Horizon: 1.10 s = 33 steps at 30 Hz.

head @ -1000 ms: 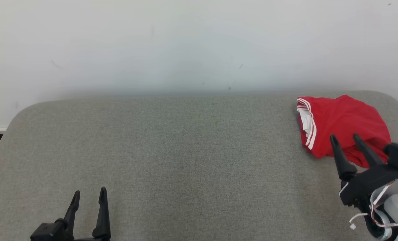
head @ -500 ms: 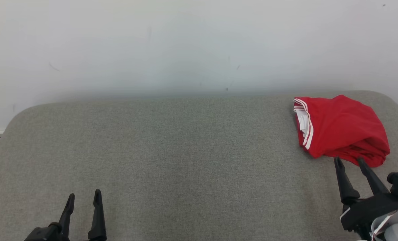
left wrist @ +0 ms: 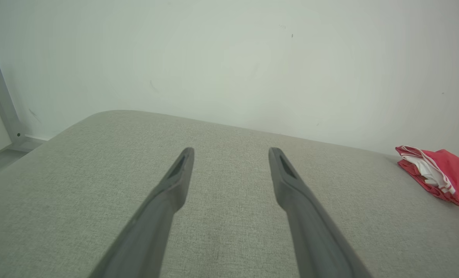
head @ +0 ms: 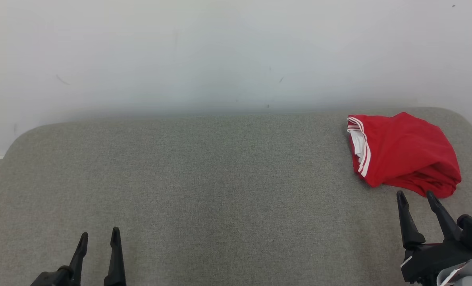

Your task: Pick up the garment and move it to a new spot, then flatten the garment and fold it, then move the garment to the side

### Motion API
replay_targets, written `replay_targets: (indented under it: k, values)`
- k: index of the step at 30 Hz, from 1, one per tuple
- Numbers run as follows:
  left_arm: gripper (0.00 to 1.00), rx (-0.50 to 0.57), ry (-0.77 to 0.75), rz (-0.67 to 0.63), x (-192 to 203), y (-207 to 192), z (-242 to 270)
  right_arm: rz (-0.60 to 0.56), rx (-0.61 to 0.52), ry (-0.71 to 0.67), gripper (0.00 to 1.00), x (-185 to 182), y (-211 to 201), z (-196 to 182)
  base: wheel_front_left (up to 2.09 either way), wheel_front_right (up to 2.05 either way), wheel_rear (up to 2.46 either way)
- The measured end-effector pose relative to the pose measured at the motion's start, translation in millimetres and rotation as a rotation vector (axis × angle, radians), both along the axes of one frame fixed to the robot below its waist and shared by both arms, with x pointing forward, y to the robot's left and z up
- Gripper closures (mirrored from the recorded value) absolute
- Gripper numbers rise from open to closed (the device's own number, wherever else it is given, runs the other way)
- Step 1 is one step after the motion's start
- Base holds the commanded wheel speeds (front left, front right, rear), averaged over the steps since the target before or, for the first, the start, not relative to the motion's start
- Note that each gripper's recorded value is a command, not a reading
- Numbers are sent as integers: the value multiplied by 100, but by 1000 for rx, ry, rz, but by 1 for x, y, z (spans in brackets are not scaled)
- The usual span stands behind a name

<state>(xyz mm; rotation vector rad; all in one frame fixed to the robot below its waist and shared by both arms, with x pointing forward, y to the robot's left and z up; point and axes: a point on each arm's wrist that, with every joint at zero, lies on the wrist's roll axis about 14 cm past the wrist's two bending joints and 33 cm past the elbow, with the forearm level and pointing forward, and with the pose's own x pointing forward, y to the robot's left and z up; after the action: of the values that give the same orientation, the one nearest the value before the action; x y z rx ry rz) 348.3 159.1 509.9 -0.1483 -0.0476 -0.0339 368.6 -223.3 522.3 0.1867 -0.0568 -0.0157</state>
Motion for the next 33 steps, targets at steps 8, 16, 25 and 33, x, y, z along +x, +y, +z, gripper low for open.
replay_targets:
  k: [8, 16, 25, 33]
  values:
    - [0, 2, 1, 17, 0, 5, 2, -15, -18, -5, 0, -7, 1, -3, 0, 0, 0]
    - [0, 15, 7, 34, 1, 10, 1, -15, -46, -17, 0, -8, 3, -1, 0, 0, 0]
    - [0, 31, 31, 34, 0, 11, -3, -28, -58, -11, 0, -11, 2, -4, 0, 0, 0]
    - [0, 36, 41, 27, 1, 9, -3, -36, -65, -20, 0, -11, 0, -2, 0, 0, 0]
